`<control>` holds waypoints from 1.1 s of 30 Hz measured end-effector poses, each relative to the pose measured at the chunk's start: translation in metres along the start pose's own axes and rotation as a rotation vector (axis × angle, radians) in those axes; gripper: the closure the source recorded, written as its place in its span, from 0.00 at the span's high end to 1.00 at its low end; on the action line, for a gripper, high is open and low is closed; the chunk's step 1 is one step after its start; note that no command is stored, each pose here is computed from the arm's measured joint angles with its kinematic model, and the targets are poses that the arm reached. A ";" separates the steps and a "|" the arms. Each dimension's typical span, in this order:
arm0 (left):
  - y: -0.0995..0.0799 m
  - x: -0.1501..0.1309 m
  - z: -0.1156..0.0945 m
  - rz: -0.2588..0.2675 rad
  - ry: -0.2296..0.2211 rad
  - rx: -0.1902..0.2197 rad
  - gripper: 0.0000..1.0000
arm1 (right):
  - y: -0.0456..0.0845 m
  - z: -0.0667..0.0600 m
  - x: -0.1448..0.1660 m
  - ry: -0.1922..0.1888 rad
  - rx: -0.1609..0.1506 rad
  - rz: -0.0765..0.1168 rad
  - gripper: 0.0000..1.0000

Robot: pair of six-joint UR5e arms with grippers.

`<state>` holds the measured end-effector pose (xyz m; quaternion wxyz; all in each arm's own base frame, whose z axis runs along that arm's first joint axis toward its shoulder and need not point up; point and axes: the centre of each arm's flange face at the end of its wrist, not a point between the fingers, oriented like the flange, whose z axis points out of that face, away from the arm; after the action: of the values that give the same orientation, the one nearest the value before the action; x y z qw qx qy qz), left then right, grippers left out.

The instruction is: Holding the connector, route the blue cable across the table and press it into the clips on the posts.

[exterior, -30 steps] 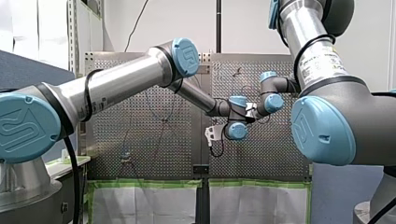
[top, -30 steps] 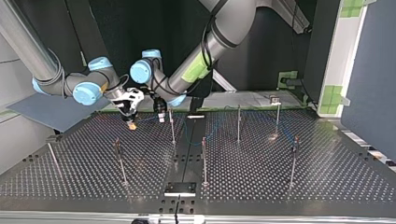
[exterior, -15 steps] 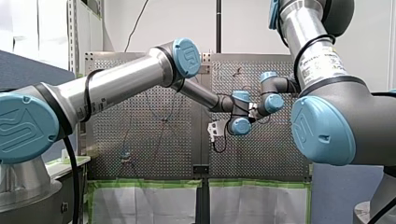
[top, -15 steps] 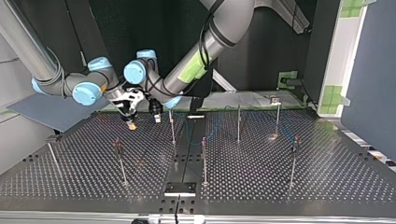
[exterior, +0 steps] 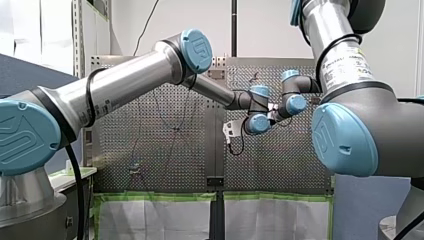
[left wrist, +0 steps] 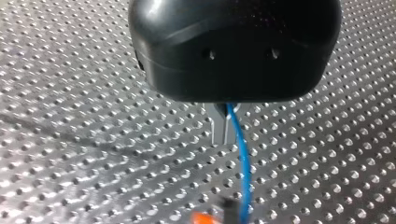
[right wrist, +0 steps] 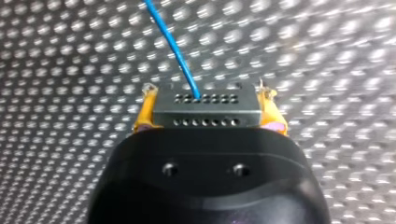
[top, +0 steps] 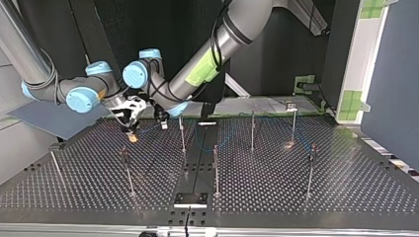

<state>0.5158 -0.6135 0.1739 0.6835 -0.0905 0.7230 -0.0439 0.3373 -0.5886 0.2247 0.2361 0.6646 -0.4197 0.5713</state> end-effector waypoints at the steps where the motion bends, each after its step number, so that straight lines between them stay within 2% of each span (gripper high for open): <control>1: 0.000 -0.003 -0.003 0.000 0.000 -0.004 0.00 | -0.002 -0.002 0.004 0.006 0.005 -0.001 0.00; 8: 0.002 -0.027 -0.015 -0.015 -0.024 -0.017 0.00 | -0.014 -0.017 0.041 0.057 0.032 -0.010 0.00; 15: 0.003 -0.051 -0.025 -0.017 -0.054 -0.006 0.00 | -0.025 -0.035 0.065 0.071 0.038 -0.029 0.00; 19: 0.007 -0.060 -0.031 -0.008 -0.054 -0.006 0.00 | -0.029 -0.047 0.074 0.081 0.036 -0.031 0.00; 25: 0.015 -0.079 -0.040 -0.003 -0.056 -0.020 0.00 | -0.031 -0.064 0.096 0.119 0.021 -0.035 0.00; 29: 0.019 -0.100 -0.042 -0.013 -0.073 -0.030 0.00 | -0.030 -0.072 0.110 0.143 0.004 -0.038 0.00; 33: 0.016 -0.129 -0.045 -0.021 -0.101 -0.015 0.00 | -0.031 -0.080 0.122 0.166 -0.003 -0.044 0.00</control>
<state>0.4761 -0.5760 0.3003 0.7179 -0.1055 0.6868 -0.0412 0.3172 -0.5436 0.3660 0.2835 0.6236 -0.3848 0.6186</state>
